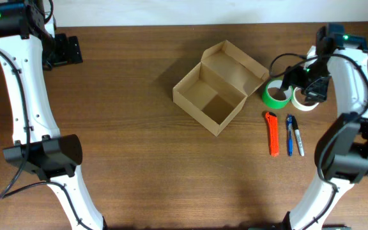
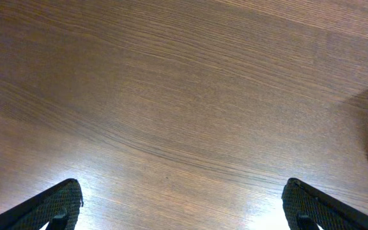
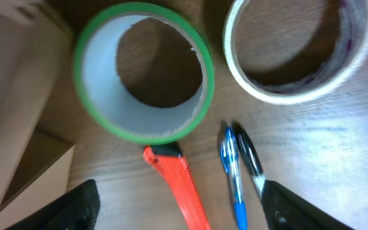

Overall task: Pack container
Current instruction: 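Grasp the green tape roll by its rim with the right gripper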

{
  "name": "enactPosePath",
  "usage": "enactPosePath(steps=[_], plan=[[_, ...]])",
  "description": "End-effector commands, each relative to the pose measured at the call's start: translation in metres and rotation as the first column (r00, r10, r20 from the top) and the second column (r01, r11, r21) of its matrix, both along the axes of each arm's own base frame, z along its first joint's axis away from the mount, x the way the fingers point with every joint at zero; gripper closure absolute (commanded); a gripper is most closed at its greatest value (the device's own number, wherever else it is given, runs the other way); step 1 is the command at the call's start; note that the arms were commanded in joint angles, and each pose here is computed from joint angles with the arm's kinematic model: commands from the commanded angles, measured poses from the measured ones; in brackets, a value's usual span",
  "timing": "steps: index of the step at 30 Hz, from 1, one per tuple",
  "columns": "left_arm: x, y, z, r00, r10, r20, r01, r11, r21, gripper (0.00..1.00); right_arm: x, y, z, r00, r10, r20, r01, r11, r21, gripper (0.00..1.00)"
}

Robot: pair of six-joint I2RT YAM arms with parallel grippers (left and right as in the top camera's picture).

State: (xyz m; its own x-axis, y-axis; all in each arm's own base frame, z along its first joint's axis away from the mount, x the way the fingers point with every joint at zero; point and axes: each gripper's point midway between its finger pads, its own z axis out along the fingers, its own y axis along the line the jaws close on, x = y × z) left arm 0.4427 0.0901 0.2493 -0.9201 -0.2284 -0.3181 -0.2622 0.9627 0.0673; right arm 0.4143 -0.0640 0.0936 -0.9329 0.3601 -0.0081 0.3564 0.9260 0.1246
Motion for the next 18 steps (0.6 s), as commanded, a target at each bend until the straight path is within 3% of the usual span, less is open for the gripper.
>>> enactPosePath(steps=[1, 9, 14, 18], plan=[[0.0, -0.003, 0.002, 1.0, 0.008, 0.01, -0.008, 1.0, -0.024, 0.0, 0.005, 0.0, -0.019, 0.999, -0.017, -0.027, 0.017, 1.0, 0.015, 0.22], [0.0, -0.002, 0.002, 1.0, 0.011, 0.01, -0.01, 1.0, -0.023, 0.0, 0.021, -0.01, -0.031, 0.999, -0.036, 0.011, 0.036, 0.999, -0.031, 0.28], [-0.001, -0.002, 0.002, 1.0, 0.01, 0.01, -0.01, 1.0, -0.024, 0.0, 0.026, -0.015, -0.036, 0.998, -0.055, 0.02, 0.056, 0.997, -0.058, 0.4], [0.0, -0.002, 0.002, 1.0, 0.01, 0.01, -0.01, 1.0, -0.024, 0.0, 0.026, -0.016, -0.047, 0.998, -0.055, 0.003, 0.056, 0.997, -0.055, 0.41]])
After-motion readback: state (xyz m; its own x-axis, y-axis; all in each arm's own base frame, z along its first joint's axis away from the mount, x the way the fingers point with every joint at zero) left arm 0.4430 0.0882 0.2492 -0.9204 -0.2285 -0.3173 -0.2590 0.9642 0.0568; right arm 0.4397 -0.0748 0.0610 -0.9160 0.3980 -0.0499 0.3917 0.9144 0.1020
